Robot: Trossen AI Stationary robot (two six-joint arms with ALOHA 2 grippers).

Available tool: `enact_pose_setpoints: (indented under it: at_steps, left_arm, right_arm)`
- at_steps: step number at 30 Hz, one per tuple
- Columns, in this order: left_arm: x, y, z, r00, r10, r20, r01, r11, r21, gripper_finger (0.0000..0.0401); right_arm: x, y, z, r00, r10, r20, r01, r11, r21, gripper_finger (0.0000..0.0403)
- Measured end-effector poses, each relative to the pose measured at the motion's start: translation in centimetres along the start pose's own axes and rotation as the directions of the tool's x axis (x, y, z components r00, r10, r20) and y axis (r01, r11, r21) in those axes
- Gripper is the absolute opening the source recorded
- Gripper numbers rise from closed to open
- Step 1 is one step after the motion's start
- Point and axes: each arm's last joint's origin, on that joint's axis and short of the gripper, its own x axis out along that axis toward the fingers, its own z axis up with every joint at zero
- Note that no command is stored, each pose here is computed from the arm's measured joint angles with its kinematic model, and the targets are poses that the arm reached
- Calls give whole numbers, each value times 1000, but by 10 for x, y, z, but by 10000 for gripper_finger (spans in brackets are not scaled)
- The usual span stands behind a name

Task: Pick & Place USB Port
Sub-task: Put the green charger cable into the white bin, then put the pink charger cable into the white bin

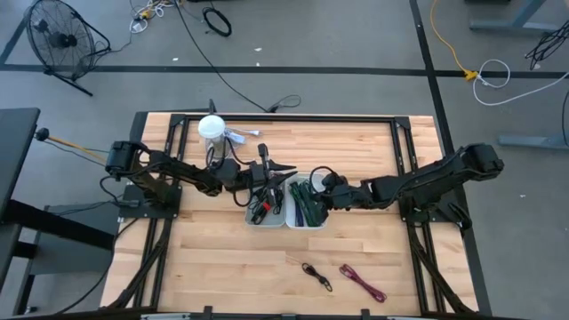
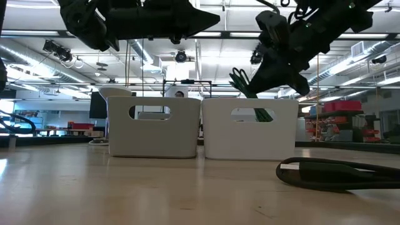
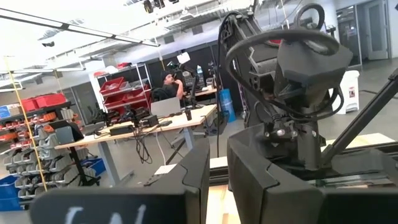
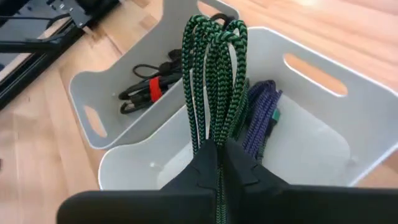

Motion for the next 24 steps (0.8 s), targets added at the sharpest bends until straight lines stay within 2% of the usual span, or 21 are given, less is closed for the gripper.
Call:
enact_pose_setpoints:
  at_steps: [6, 10, 13, 24]
  left_arm:
    - [0, 0, 0, 1000, -1, -5, 1, 1000, 1, 60]
    - [0, 0, -1, 1000, -2, -5, 2, 1000, 1, 60]
    - [0, 0, -1, 1000, -2, -5, 2, 1000, 1, 60]
    - [0, 0, -1, 1000, -2, -5, 2, 1000, 0, 60]
  right_arm:
    - [3, -12, -11, 999, -48, -3, 49, 998, 35, 6]
    - [5, -21, -19, 995, -96, 16, 95, 994, 52, 37]
    - [6, -25, -21, 996, -90, 25, 88, 994, 61, 65]
    - [7, -20, -12, 996, -18, 92, 24, 997, -73, 149]
